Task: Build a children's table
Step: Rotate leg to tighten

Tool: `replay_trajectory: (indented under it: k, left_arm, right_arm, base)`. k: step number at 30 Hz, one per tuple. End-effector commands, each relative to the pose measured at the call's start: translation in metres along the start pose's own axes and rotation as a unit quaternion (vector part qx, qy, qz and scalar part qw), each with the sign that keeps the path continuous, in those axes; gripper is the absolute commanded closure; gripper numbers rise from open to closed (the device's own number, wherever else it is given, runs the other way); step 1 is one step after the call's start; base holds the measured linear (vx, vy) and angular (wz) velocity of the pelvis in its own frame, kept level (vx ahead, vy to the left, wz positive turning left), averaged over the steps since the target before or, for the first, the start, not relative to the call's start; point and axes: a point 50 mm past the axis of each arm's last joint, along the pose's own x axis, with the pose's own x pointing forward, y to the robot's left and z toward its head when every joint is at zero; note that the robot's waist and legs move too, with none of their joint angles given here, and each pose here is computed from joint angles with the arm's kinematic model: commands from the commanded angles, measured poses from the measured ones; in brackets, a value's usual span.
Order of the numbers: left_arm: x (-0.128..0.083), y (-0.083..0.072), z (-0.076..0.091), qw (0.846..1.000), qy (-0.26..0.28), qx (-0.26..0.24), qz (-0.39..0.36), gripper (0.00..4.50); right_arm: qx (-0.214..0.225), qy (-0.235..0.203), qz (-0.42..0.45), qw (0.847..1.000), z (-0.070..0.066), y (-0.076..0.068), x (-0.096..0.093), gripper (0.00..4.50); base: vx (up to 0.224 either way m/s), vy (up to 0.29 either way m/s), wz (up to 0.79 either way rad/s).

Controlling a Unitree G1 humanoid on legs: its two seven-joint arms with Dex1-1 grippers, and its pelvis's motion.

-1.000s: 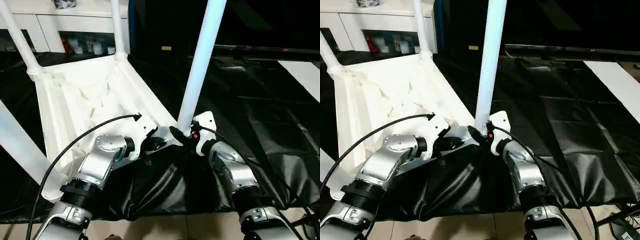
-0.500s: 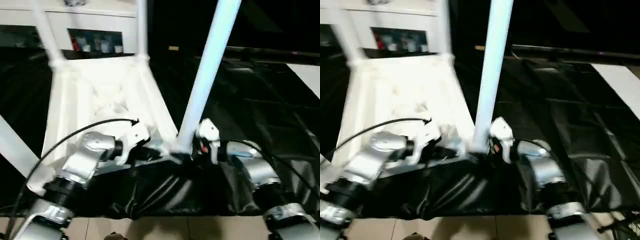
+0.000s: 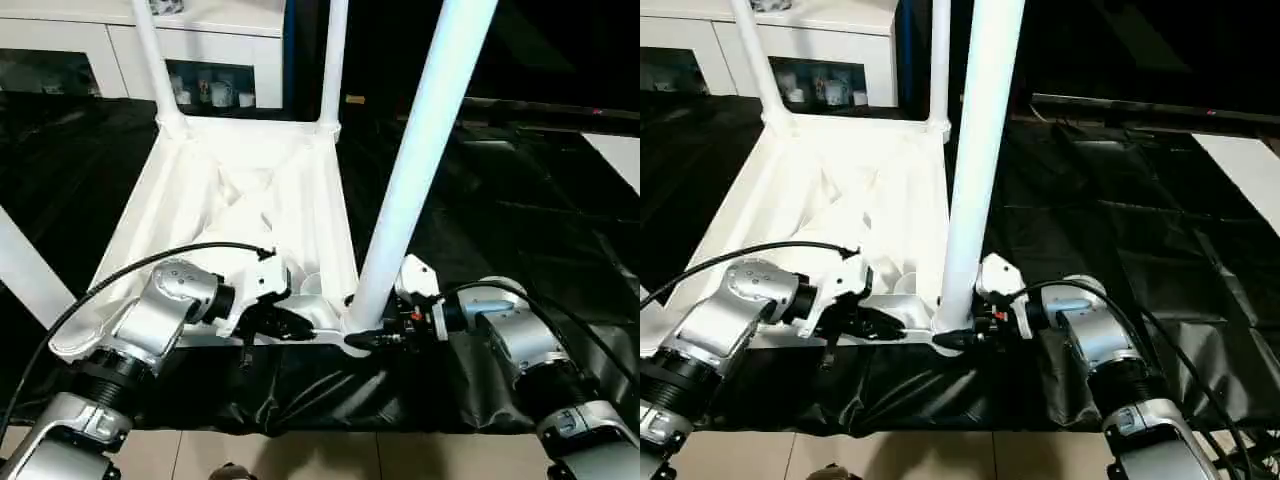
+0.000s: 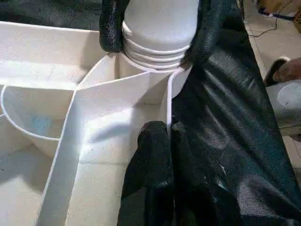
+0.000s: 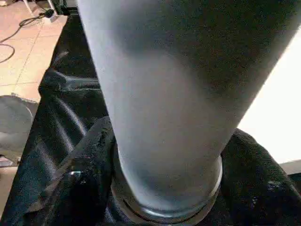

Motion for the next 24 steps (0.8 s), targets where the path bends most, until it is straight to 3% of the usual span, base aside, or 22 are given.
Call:
replay_trajectory:
  k: [1, 6, 8, 9, 12, 15, 18, 20, 24]
  left_arm:
    - [0.015, 0.0, 0.011, 1.0, -0.029, 0.008, 0.005, 4.5]
    - [0.015, 0.007, 0.015, 0.996, -0.057, -0.015, 0.066, 4.5]
    - [0.019, 0.01, 0.017, 0.991, -0.058, -0.029, 0.116, 4.5]
    - [0.025, 0.01, 0.019, 0.987, -0.056, -0.037, 0.144, 4.5]
    - [0.031, 0.007, 0.022, 0.986, -0.06, -0.043, 0.151, 4.5]
    - [0.05, 0.001, 0.03, 0.984, -0.065, -0.049, 0.158, 4.5]
    - [0.06, -0.003, 0.033, 0.984, -0.068, -0.052, 0.157, 4.5]
    - [0.062, -0.003, 0.034, 0.984, -0.068, -0.052, 0.159, 4.5]
    - [0.058, 0.001, 0.031, 0.983, -0.055, -0.044, 0.17, 4.5]
  right_arm:
    - [0.009, -0.014, 0.051, 0.999, -0.001, 0.012, 0.021, 1.77]
    - [0.043, -0.035, -0.05, 0.997, -0.005, 0.007, 0.032, 1.81]
    - [0.074, -0.036, -0.145, 0.986, -0.009, 0.0, 0.042, 1.81]
    - [0.101, -0.048, -0.202, 0.973, -0.008, -0.003, 0.051, 1.82]
    - [0.112, -0.053, -0.231, 0.965, -0.007, -0.005, 0.055, 1.83]
    - [0.156, -0.07, -0.301, 0.938, -0.003, -0.011, 0.067, 1.83]
    - [0.137, -0.069, -0.303, 0.941, 0.003, -0.008, 0.074, 1.83]
    - [0.122, -0.068, -0.3, 0.944, 0.005, -0.007, 0.075, 1.27]
    - [0.117, -0.068, -0.306, 0.942, 0.007, -0.011, 0.062, 0.92]
  base:
    - [0.0, 0.0, 0.0]
    - [0.0, 0.0, 0.0]
    - [0.0, 0.0, 0.0]
    - [0.0, 0.0, 0.0]
    - [0.0, 0.0, 0.0]
    - [0.0, 0.0, 0.0]
    - [0.0, 0.0, 0.0]
    - [0.0, 0.0, 0.0]
    - [0.0, 0.0, 0.0]
